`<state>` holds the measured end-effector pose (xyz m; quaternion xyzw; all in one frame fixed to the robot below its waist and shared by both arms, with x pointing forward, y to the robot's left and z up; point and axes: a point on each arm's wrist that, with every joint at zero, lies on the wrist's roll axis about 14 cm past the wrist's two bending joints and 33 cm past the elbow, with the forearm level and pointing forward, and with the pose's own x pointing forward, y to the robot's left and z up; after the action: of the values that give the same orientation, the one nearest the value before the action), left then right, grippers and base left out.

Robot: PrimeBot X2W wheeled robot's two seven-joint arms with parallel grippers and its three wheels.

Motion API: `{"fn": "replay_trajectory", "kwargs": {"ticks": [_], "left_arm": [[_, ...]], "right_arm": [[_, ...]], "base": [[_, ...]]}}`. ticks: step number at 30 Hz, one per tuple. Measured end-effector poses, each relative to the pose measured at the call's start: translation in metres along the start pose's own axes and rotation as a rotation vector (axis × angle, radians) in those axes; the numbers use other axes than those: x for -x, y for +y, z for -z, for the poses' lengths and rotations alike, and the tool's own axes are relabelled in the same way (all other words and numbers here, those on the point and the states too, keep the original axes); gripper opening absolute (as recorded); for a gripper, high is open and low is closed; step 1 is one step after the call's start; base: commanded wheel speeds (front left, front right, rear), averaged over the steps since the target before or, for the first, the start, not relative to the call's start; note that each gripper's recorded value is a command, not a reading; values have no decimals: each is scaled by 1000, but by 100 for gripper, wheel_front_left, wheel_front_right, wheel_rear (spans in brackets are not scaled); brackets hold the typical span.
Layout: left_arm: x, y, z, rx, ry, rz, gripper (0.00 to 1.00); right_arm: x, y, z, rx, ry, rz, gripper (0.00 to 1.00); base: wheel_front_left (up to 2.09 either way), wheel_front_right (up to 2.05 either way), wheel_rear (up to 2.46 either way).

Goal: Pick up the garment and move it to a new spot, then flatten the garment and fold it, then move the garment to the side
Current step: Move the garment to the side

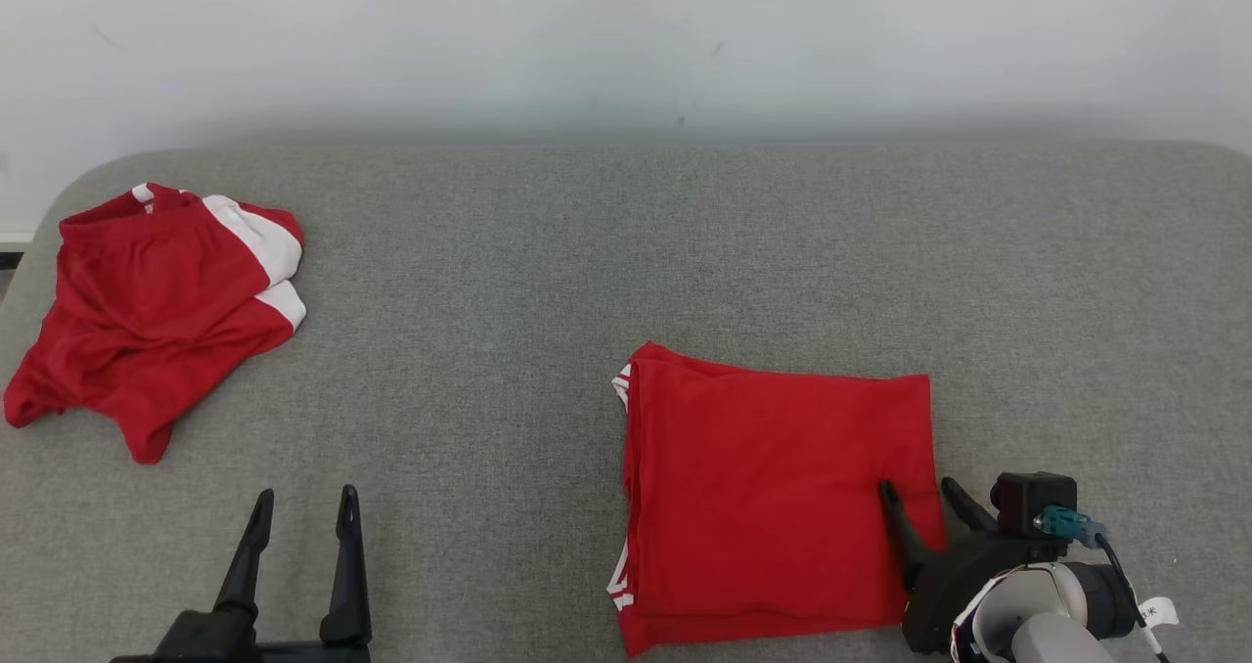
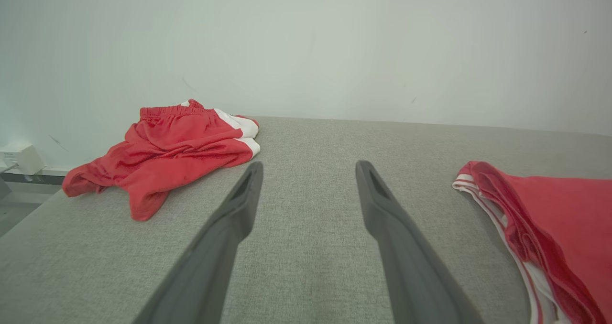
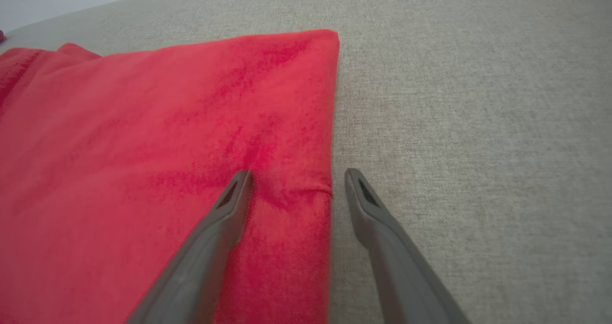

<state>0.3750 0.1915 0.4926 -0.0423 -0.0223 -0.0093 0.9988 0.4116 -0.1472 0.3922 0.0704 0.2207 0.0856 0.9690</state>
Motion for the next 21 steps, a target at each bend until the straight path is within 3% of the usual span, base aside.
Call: {"fn": "replay_trajectory", "kwargs": {"ticks": [6,7,8,9,14,21], "left_arm": [[-3,-3,2,2,4,9,100],[-4,-3,2,2,4,10,100],[-4,-3,2,2,4,10,100],[-5,-3,2,2,5,10,100],[-7,0,3,2,7,1,100],[-11,1,7,1,15,-1,100]], "right_arm": [[-5,5,11,-1,44,-8,100],[-6,6,13,-5,51,-11,93],[-7,7,14,-7,55,-14,38],[-8,9,14,-7,58,-19,0],[-15,16,9,-9,55,-38,0],[-36,20,-30,41,-18,-69,0]], "base": [[0,0,0],[0,0,0],[0,0,0],[0,0,0],[0,0,0],[0,0,0]]}}
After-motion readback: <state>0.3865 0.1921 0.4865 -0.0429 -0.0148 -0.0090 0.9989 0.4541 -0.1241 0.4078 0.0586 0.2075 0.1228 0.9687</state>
